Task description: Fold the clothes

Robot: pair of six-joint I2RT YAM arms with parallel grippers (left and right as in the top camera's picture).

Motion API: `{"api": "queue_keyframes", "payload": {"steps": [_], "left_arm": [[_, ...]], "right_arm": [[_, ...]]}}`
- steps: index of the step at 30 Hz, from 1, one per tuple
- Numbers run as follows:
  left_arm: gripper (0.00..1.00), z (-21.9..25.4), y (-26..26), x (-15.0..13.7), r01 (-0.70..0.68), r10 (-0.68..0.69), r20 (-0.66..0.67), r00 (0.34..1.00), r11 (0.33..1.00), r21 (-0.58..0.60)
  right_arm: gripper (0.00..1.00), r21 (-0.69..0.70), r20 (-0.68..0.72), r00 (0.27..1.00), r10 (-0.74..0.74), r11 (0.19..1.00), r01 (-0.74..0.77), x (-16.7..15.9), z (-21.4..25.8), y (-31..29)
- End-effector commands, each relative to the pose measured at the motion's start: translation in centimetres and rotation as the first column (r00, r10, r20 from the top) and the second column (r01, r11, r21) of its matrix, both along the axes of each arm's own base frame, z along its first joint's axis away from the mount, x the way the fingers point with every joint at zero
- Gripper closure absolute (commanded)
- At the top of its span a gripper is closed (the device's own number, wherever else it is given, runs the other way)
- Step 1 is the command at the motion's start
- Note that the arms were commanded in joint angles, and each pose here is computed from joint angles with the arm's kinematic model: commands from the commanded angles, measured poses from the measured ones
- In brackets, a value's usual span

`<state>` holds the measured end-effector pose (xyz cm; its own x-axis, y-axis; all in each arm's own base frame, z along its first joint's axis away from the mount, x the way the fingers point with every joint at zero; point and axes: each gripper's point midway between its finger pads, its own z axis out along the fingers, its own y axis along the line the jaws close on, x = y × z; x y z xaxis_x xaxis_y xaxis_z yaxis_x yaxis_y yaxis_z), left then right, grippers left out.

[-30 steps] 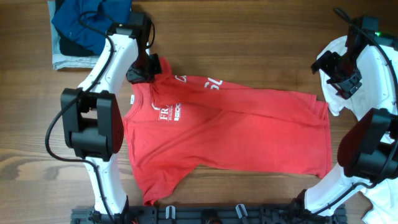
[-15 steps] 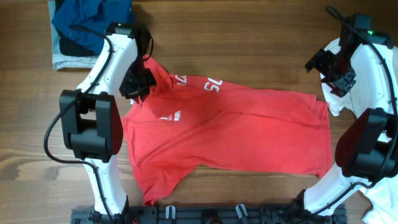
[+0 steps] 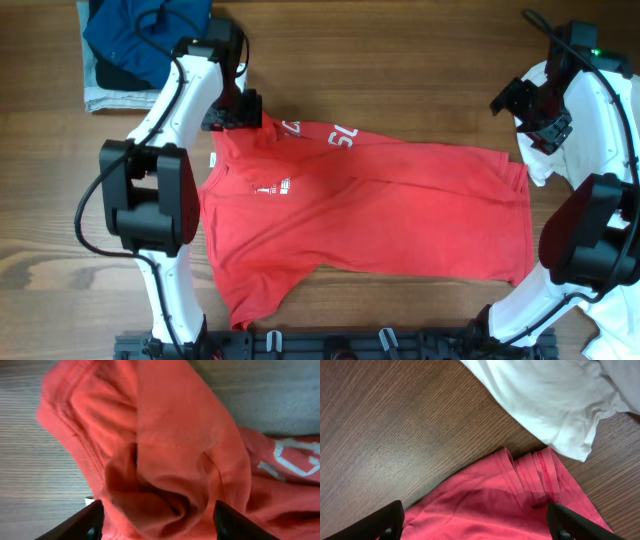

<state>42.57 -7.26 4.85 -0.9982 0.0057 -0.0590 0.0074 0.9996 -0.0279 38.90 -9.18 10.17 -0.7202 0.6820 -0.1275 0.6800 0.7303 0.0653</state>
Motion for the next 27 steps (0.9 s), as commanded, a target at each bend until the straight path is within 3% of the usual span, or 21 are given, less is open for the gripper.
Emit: {"api": "queue_keyframes", "payload": {"steps": [1, 3, 6, 9, 15, 21, 27], "left_arm": [[0.34, -1.9, -0.4, -0.7, 0.052, -0.053, -0.056, 0.997, 0.998, -0.021], [0.63, -1.9, -0.4, -0.9, 0.051, -0.052, -0.065, 0.997, 0.999, -0.02], [0.96, -1.9, -0.1, -2.1, 0.02, -0.021, -0.117, 0.993, 1.0, -0.01], [0.96, -1.8, 0.1, -3.0, -0.067, 0.067, -0.152, 0.986, 0.998, 0.007], [0.96, 0.3, 0.8, -7.5, -0.327, 0.348, -0.302, 0.888, 0.938, 0.119], [0.92, 2.2, 0.3, -8.1, -0.351, 0.361, -0.313, 0.878, 0.932, 0.089], [0.96, 4.5, 2.5, -9.4, -0.324, 0.339, -0.377, 0.862, 0.94, 0.104]], "right_arm": [[0.09, 0.001, 0.008, 0.999, 0.032, 0.999, -0.032, 0.1, 0.2, 0.2], [0.08, 0.002, 0.006, 0.999, 0.032, 0.999, -0.032, 0.1, 0.2, 0.3], [0.08, 0.003, 0.006, 0.999, 0.031, 1.0, -0.031, 0.1, 0.2, 0.3], [0.09, 0.003, 0.005, 0.999, 0.032, 0.999, -0.032, 0.0, 0.2, 0.3], [0.08, 0.003, 0.005, 0.999, 0.032, 0.999, -0.032, 0.0, 0.2, 0.3], [0.09, 0.027, 0.012, 0.999, 0.036, 0.999, -0.036, 0.1, 0.2, 0.7], [0.08, 0.028, 0.005, 0.999, 0.043, 0.999, -0.043, 0.0, 0.2, 0.7]]}}
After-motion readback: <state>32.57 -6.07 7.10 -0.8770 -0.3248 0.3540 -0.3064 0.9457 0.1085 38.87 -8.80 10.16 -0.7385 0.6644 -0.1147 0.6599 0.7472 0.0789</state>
